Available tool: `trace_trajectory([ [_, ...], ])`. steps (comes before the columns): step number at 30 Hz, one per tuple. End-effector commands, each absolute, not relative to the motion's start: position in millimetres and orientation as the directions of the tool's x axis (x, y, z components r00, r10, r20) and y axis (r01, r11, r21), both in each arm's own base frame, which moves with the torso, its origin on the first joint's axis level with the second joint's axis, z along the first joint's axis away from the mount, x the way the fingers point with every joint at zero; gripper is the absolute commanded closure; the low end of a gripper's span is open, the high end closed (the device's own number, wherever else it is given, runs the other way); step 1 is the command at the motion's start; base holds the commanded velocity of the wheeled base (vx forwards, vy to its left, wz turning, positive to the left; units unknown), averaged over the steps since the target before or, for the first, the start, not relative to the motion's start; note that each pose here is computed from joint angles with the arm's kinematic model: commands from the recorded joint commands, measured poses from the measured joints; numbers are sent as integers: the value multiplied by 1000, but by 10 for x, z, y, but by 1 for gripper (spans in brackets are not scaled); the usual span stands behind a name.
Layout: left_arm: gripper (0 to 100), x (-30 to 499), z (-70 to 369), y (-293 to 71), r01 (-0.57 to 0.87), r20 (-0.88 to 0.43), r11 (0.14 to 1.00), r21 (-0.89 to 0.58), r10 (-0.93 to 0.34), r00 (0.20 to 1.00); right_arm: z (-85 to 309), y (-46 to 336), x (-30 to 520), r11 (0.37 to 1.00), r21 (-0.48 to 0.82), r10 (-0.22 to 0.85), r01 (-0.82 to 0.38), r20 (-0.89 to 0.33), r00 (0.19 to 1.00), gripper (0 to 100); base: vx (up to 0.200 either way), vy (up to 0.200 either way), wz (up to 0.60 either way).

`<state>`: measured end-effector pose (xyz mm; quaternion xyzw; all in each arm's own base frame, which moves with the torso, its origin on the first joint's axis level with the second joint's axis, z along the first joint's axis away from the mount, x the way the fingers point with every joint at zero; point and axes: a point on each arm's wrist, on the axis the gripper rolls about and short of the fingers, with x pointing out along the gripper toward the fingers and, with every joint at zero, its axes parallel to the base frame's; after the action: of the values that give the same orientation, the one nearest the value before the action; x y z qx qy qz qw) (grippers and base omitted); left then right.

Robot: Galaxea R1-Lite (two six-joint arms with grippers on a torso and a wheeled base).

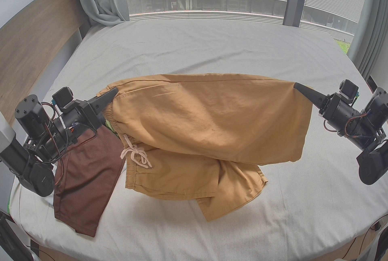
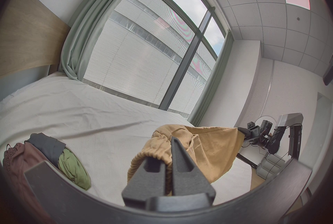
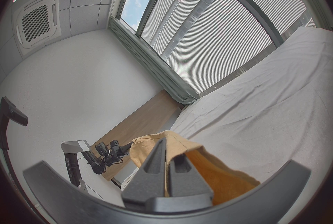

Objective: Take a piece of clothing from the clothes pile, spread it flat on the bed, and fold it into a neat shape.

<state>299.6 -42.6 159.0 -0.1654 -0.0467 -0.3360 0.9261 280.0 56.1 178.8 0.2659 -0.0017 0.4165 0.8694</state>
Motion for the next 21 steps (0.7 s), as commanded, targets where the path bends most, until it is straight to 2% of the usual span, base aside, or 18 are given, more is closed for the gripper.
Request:
trace_trajectory([
  [1, 100, 3009, 1588, -392, 629, 198, 727, -275, -597, 777, 1781, 541, 2819, 517, 462, 719, -721, 223, 659, 100, 0, 0, 0],
  [21, 100, 3024, 1545, -355, 616, 185, 735, -284, -588, 787, 1785, 499, 2833, 527, 459, 709, -715, 225, 668, 100, 0, 0, 0],
])
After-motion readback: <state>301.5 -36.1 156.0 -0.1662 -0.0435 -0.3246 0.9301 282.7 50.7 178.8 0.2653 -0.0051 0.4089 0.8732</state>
